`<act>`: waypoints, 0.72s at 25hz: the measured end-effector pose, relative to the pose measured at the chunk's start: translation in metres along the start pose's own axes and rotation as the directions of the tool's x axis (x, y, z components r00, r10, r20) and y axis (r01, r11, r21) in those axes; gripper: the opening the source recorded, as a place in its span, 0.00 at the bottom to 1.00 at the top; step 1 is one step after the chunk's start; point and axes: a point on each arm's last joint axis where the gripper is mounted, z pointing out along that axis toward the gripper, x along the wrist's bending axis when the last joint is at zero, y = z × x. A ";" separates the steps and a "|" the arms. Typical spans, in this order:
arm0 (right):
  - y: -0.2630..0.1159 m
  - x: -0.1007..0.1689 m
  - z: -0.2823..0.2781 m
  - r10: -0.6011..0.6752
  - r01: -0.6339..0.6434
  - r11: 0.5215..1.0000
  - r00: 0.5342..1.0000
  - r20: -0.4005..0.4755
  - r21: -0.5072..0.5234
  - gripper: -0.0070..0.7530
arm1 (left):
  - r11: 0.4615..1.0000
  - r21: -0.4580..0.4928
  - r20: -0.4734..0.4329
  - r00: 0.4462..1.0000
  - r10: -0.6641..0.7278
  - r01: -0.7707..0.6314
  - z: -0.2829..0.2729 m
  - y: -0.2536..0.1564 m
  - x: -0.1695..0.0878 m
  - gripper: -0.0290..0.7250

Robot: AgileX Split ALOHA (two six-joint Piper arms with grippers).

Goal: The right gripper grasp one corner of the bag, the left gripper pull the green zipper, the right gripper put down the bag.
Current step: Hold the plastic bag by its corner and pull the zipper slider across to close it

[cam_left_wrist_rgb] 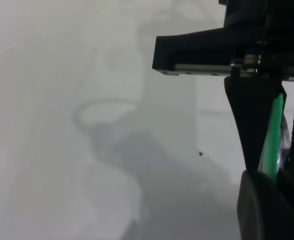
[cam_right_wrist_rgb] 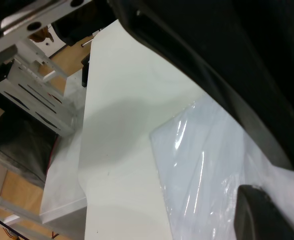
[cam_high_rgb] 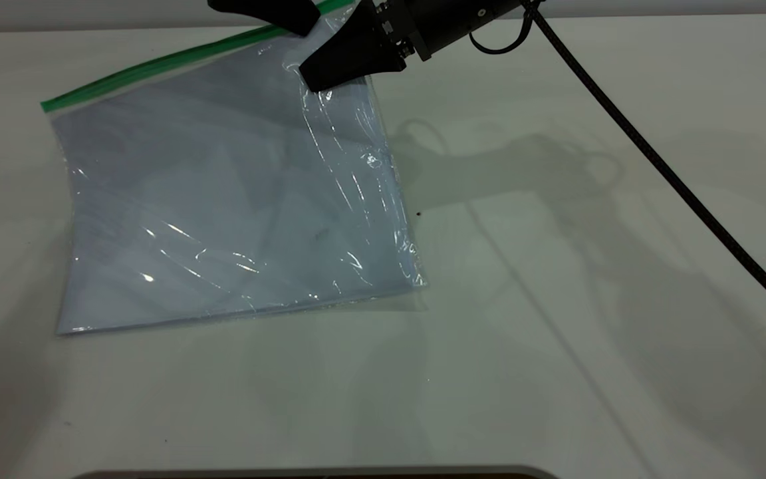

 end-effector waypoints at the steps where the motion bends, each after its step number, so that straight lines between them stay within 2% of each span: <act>1: 0.000 0.000 0.000 0.004 -0.004 1.000 1.000 0.000 0.000 0.06 | 1.000 0.004 -0.002 1.000 0.004 -0.004 0.000 0.000 0.000 0.11; 6: -0.002 -0.006 -0.009 0.043 -0.043 0.999 0.999 0.013 -0.011 0.06 | 1.000 0.019 -0.018 1.000 0.016 -0.016 -0.001 -0.001 0.002 0.11; 13: -0.003 -0.018 -0.038 0.102 -0.100 0.991 0.995 0.016 -0.083 0.06 | 1.000 0.012 -0.050 0.999 -0.016 0.017 -0.014 -0.012 0.014 0.11; 18: -0.008 -0.029 -0.064 0.144 -0.139 0.982 0.989 0.032 -0.124 0.06 | 0.999 0.053 -0.045 0.999 -0.006 0.009 -0.024 -0.024 0.019 0.10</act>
